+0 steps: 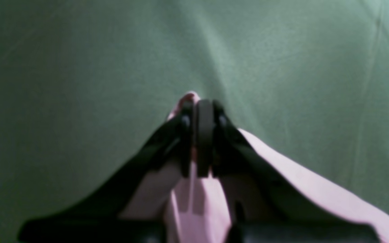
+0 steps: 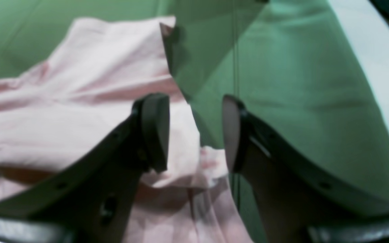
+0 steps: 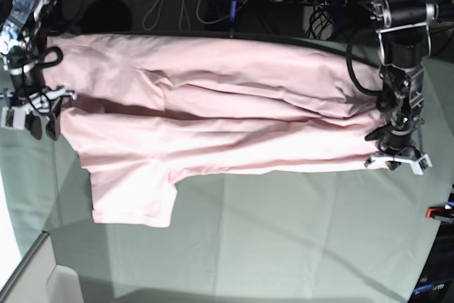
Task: Layout the t-shirt on the table in an organized manner, then fold the t-shirt properly
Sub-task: 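Move the right gripper along the shirt edge and grasp the hem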
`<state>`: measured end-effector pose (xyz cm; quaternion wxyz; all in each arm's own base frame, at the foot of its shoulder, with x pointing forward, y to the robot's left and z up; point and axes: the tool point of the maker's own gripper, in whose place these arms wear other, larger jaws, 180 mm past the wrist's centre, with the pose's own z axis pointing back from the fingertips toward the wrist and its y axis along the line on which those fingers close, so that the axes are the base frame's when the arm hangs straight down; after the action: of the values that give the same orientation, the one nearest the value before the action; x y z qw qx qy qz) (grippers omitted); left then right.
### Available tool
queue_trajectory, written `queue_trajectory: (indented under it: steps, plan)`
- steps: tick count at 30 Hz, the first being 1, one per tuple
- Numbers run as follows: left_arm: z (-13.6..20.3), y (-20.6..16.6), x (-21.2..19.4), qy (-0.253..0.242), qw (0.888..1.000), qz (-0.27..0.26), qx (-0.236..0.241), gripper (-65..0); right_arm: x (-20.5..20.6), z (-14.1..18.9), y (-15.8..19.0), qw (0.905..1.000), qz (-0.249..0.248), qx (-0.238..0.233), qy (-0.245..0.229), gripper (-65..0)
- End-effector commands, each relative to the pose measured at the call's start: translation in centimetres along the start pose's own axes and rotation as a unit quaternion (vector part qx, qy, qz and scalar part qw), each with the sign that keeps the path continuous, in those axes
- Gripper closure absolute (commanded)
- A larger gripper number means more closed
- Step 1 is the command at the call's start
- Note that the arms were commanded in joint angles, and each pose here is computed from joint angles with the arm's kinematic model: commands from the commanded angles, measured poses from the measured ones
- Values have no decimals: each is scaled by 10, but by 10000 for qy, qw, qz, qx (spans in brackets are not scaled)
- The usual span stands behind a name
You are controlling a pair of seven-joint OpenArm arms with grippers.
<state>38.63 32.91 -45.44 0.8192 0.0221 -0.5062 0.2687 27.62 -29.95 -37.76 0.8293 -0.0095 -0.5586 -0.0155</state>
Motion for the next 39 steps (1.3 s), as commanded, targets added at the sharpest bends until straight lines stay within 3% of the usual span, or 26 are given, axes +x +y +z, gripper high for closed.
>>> queue_trajectory:
  steps: [1, 7, 14, 18, 29, 36, 39]
  plan:
    - [-4, -2, 30, -359, 9993, -9, -54, -1, 25, -5, -5, 9994, 55, -9, -352, -264]
    - [-3, -9, 44, -539, 9984, -22, -148, -2, 33, -36, -5, 9995, 235, 232, -13, -269]
    - [-3, 1, 52, -593, 9982, -93, -81, -2, 19, -71, 6, 9962, 299, 674, 464, -360]
    - [-3, 0, 52, -591, 9982, -116, -81, -2, 15, -86, 11, 9944, 249, 825, 612, -375]
    - [-3, -1, 51, -582, 9982, -138, -94, -2, 0, -118, 29, 9888, -131, 1109, 993, -376]
    - [-3, -1, 51, -575, 9982, -138, -91, -3, -16, -121, 44, 9827, 1, 1345, 1277, -371]
    - [-3, -1, 51, -575, 9982, -138, -91, -3, -21, -121, 54, 9795, 126, 1475, 1366, -306]
